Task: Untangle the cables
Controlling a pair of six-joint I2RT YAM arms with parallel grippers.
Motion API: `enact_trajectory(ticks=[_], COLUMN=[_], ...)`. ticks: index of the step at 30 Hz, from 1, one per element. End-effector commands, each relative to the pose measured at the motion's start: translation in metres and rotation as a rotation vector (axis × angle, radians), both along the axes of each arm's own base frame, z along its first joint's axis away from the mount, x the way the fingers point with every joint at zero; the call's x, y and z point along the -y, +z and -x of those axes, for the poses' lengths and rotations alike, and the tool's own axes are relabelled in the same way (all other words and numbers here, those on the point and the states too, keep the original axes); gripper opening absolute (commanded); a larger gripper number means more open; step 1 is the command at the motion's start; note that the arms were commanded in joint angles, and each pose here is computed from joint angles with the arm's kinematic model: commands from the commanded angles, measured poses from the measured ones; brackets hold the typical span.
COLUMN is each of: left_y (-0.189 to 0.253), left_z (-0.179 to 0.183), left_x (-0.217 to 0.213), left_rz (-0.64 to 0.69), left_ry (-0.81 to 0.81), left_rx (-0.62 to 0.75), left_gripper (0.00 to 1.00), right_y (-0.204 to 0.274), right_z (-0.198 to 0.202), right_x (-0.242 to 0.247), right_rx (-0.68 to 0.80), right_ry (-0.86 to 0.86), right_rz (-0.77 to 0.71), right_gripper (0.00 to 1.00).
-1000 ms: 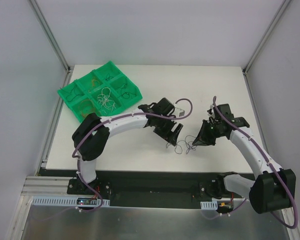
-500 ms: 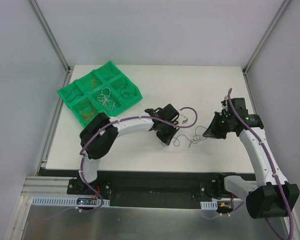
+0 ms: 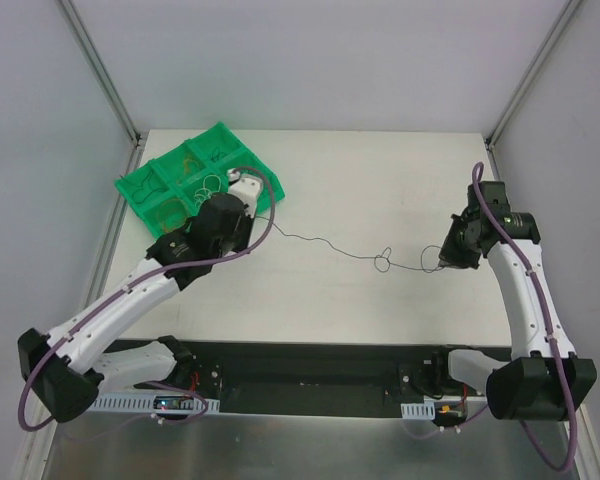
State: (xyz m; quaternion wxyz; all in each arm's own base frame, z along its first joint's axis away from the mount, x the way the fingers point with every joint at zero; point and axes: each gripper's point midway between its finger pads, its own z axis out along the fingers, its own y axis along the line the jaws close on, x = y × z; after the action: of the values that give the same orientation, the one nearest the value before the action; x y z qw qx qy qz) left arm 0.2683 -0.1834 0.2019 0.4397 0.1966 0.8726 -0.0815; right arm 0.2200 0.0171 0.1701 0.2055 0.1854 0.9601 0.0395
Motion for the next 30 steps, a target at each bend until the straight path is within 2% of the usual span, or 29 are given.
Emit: enact_trajectory(ticks=[1,12,21,30], left_y=[0.021,0.061,0.065,0.075], left_z=[-0.006,-0.003,-0.003,0.005], left_x=[-0.052,-0.093,-0.100,-0.127], left_rz=[-0.050,-0.115,-0.155,-0.207], left_ry=[0.183,0.285,0.286,0.361], left_rx=[0.119,0.270,0.288,0.344], left_gripper=[0.00,0.00,0.00,0.00], right_y=[0.006,0.003,0.001,0.000], right_z=[-0.003,-0.014,-0.019,-0.021], right_x=[-0.007,-0.012,-0.014,-0.008], right_rx=[-0.004,-0.011,-0.019,-0.032], right_ry=[0.040,0.053,0.050,0.036], right_rz=[-0.036,-0.059,-0.073,-0.064], right_gripper=[0.01,0.01,0.01,0.01])
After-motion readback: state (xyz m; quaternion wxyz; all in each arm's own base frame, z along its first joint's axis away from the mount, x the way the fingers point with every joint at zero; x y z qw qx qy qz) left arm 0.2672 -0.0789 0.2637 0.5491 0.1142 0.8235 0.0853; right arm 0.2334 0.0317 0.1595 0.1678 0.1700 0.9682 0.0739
